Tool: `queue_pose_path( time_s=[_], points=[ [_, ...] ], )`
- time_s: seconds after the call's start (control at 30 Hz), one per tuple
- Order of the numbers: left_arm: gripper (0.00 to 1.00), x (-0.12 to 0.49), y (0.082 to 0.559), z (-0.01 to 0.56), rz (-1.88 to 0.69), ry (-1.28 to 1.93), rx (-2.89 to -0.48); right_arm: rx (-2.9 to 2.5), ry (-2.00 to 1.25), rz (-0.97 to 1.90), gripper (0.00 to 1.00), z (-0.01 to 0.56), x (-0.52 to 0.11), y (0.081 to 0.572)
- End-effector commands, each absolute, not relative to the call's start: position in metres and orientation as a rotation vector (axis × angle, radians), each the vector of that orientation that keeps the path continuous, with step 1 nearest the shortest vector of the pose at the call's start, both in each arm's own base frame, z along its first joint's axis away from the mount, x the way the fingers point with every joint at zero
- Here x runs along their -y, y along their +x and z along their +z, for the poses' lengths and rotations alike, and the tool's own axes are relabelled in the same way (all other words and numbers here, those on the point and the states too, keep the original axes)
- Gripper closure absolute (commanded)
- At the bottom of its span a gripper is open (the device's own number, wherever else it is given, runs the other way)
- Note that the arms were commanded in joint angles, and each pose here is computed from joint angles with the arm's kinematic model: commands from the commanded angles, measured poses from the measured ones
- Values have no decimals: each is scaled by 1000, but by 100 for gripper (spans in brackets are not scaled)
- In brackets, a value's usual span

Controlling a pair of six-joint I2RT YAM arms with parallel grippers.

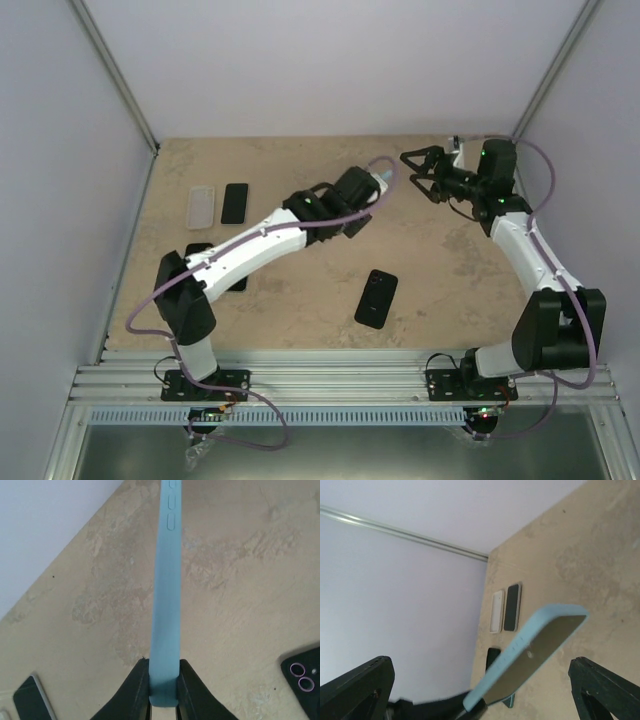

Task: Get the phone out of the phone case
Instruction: Adjust the phone.

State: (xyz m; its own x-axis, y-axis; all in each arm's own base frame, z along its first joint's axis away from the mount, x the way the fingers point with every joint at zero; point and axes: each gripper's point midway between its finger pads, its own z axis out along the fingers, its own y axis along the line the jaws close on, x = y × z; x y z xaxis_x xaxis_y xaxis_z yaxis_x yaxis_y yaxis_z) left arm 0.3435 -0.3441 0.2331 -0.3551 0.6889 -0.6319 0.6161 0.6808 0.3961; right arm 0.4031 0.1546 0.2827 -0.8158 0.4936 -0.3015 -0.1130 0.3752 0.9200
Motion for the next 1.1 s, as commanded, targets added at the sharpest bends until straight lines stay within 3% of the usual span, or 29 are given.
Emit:
queue_pose_path(
  time_s=[0.0,0.2,0.53,0.77,1.07],
  points=[
    [100,335,352,303,-203,769,-2051,-1944,59,1401,2,335,-150,397],
    [100,305,361,362,-547,537,-1973,-1813,-180,1341,2,365,-153,385],
    [100,283,346,422,-1087,363,-1830,-1665,-203,1536,4,395,-172,369],
    [100,297,324,445,-1387,417,-1744,-1631,-229,1613,10,416,-202,367],
    [100,308,317,448,-1537,434,-1713,-1675,-134,1759,25,392,-220,362]
  ],
)
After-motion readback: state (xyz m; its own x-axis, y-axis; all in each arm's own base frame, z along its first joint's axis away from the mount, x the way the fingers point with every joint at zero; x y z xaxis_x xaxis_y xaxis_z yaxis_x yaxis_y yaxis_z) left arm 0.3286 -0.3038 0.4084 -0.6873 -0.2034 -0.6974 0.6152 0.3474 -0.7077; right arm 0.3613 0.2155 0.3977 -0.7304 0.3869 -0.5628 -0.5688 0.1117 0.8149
